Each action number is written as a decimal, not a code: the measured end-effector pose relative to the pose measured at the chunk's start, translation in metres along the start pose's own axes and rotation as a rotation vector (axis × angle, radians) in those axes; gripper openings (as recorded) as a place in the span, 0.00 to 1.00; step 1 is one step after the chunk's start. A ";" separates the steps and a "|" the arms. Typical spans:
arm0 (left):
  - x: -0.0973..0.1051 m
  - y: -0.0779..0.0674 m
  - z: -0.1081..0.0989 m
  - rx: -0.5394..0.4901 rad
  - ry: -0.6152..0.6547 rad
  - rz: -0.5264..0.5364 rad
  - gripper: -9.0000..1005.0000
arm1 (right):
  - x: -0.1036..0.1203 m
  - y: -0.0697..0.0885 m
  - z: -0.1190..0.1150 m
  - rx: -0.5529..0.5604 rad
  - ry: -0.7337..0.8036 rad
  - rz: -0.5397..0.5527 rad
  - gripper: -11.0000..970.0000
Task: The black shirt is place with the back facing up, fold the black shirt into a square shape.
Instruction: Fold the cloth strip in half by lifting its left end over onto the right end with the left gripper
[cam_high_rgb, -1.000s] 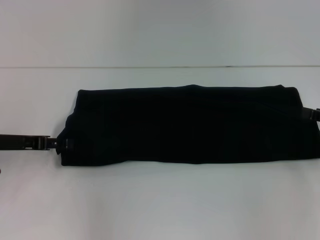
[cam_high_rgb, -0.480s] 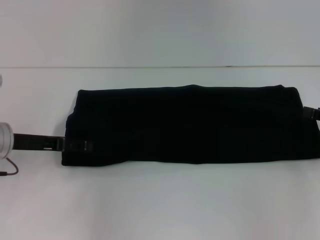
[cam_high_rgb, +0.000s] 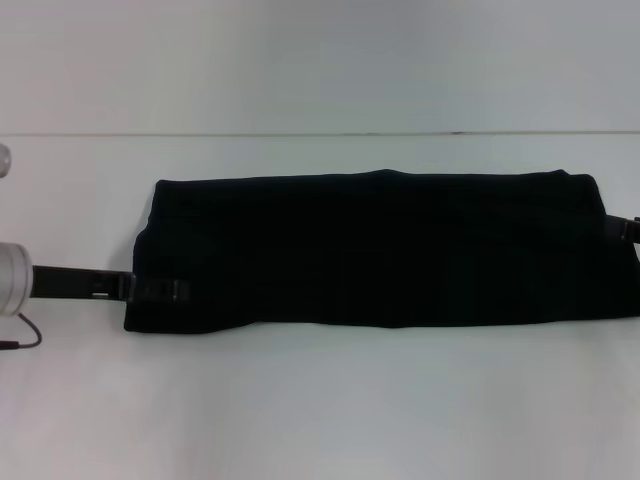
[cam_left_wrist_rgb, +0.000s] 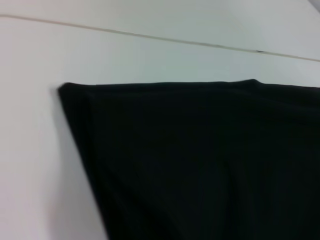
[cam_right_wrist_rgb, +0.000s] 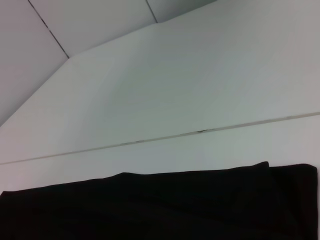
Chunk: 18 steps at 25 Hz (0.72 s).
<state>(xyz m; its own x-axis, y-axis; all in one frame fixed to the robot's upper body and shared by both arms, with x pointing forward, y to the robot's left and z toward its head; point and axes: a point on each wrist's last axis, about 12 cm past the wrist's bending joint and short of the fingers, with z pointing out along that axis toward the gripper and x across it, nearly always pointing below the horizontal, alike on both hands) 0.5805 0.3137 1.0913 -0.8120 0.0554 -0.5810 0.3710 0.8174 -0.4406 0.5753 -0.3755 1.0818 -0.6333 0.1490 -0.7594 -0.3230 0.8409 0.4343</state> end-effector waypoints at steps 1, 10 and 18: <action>0.000 0.002 -0.001 -0.008 -0.004 -0.001 0.81 | 0.000 0.000 0.000 0.000 0.000 0.000 0.65; 0.003 0.011 -0.011 -0.057 0.004 0.000 0.81 | 0.000 0.000 0.000 0.001 0.000 0.000 0.65; 0.011 0.015 -0.025 -0.045 0.010 -0.027 0.81 | -0.003 -0.001 -0.001 0.002 -0.003 -0.004 0.65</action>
<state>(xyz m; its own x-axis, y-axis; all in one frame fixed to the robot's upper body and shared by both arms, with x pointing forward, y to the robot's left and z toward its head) 0.5658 0.3406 1.0956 -0.8260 0.0384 -0.5624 0.3284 0.8437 -0.4246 0.5765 -0.3772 1.0838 -0.6297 0.1477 -0.7626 -0.3236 0.8426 0.4304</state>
